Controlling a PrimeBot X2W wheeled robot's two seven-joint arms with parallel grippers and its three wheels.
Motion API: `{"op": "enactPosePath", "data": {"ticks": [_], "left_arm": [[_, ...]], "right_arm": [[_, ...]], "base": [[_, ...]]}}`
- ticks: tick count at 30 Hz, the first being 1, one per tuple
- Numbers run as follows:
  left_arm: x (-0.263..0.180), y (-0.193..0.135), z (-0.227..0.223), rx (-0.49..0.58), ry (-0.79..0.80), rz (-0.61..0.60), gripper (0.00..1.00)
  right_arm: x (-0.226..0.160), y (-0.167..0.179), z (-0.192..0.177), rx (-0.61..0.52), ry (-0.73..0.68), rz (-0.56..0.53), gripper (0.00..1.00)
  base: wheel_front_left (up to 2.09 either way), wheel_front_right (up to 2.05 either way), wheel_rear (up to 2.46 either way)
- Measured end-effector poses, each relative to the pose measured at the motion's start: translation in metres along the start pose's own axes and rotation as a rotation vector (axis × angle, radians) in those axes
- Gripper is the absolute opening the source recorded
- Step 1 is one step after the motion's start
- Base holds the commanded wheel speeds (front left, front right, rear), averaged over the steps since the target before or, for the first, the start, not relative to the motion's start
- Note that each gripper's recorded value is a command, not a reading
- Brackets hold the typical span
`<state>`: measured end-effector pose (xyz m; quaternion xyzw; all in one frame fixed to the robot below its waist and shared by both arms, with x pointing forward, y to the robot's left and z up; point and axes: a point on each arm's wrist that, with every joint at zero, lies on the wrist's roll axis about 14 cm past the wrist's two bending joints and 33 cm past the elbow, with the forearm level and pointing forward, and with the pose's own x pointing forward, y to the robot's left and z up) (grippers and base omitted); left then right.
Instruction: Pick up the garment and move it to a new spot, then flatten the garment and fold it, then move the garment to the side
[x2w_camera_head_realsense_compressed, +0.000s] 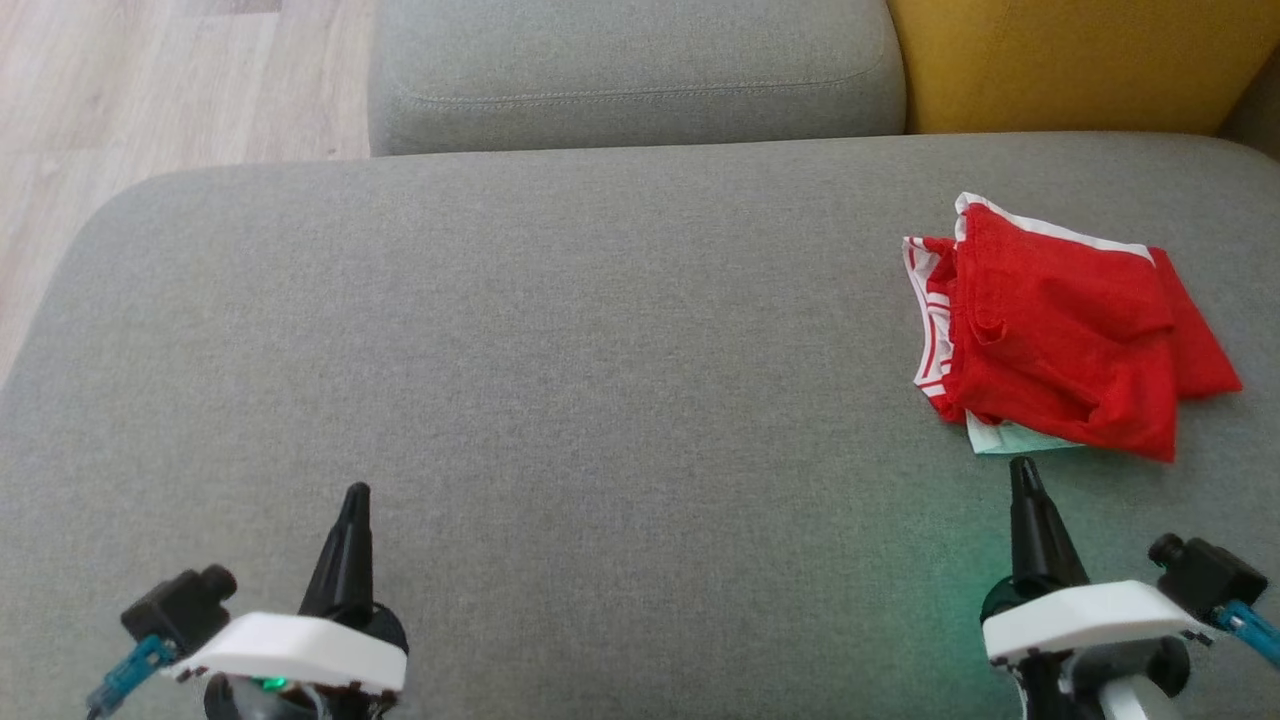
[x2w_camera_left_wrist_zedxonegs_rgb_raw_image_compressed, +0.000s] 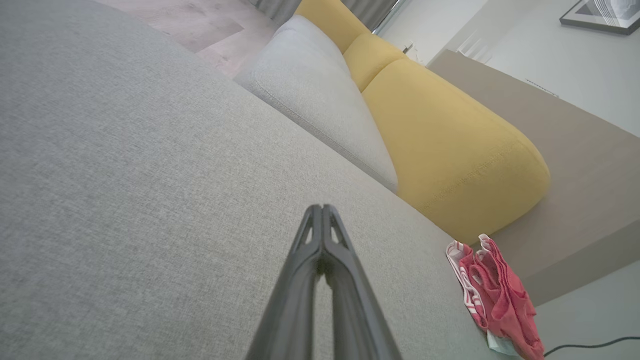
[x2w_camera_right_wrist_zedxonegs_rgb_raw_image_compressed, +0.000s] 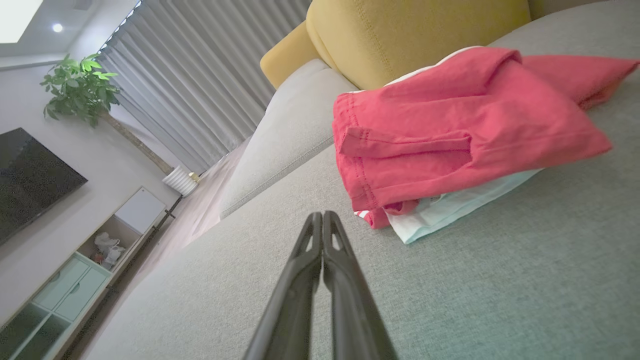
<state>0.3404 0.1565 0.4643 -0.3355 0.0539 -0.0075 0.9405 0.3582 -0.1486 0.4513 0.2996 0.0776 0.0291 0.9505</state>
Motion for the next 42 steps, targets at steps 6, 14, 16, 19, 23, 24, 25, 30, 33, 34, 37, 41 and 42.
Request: {"op": "enactPosePath", "data": {"ticks": [6, 14, 16, 19, 23, 24, 25, 30, 33, 34, 37, 41, 42], "left_arm": [[0.003, 0.001, 0.001, -0.062, 0.003, 0.006, 0.00], [0.004, 0.005, 0.000, -0.134, 0.014, 0.022, 0.00], [0.004, 0.006, 0.002, -0.156, 0.011, 0.027, 0.00], [0.005, 0.009, 0.003, -0.187, 0.006, 0.035, 0.00], [0.008, 0.007, 0.005, -0.230, 0.009, 0.030, 0.00], [0.009, 0.007, 0.005, -0.239, 0.009, 0.030, 0.00], [0.009, 0.007, 0.006, -0.249, 0.008, 0.031, 0.00], [0.009, 0.010, 0.005, -0.302, 0.016, 0.040, 0.00], [0.010, 0.011, 0.007, -0.335, 0.012, 0.045, 0.00], [0.011, 0.012, 0.008, -0.346, 0.008, 0.047, 0.00], [0.013, 0.012, 0.011, -0.375, 0.003, 0.044, 0.00], [0.014, 0.012, 0.011, -0.418, 0.005, 0.045, 0.00], [0.014, 0.012, 0.011, -0.428, 0.008, 0.046, 0.00]], "right_arm": [[0.000, -0.004, 0.003, 0.070, -0.005, -0.018, 0.00], [0.003, -0.005, 0.009, 0.148, -0.020, -0.025, 0.00], [0.004, -0.006, 0.011, 0.172, -0.023, -0.027, 0.00], [0.004, -0.008, 0.012, 0.207, -0.025, -0.035, 0.00], [0.003, -0.011, 0.014, 0.255, -0.029, -0.044, 0.00], [0.003, -0.011, 0.014, 0.265, -0.031, -0.046, 0.00], [0.003, -0.012, 0.014, 0.276, -0.030, -0.048, 0.00], [0.003, -0.014, 0.016, 0.335, -0.032, -0.056, 0.00], [0.003, -0.016, 0.017, 0.371, -0.037, -0.062, 0.00], [0.002, -0.017, 0.017, 0.383, -0.036, -0.063, 0.00], [0.002, -0.019, 0.019, 0.417, -0.045, -0.069, 0.00], [0.003, -0.021, 0.021, 0.462, -0.050, -0.071, 0.00], [0.003, -0.021, 0.022, 0.473, -0.050, -0.071, 0.00]], "base": [[0.00, 0.00, 0.00], [0.00, 0.00, 0.00], [0.00, 0.00, 0.00], [0.00, 0.00, 0.00], [0.00, 0.00, 0.00], [0.00, 0.00, 0.00], [0.00, 0.00, 0.00], [0.00, 0.00, 0.00], [0.00, 0.00, 0.00], [0.00, 0.00, 0.00], [0.00, 0.00, 0.00], [0.00, 0.00, 0.00], [0.00, 0.00, 0.00]]}}
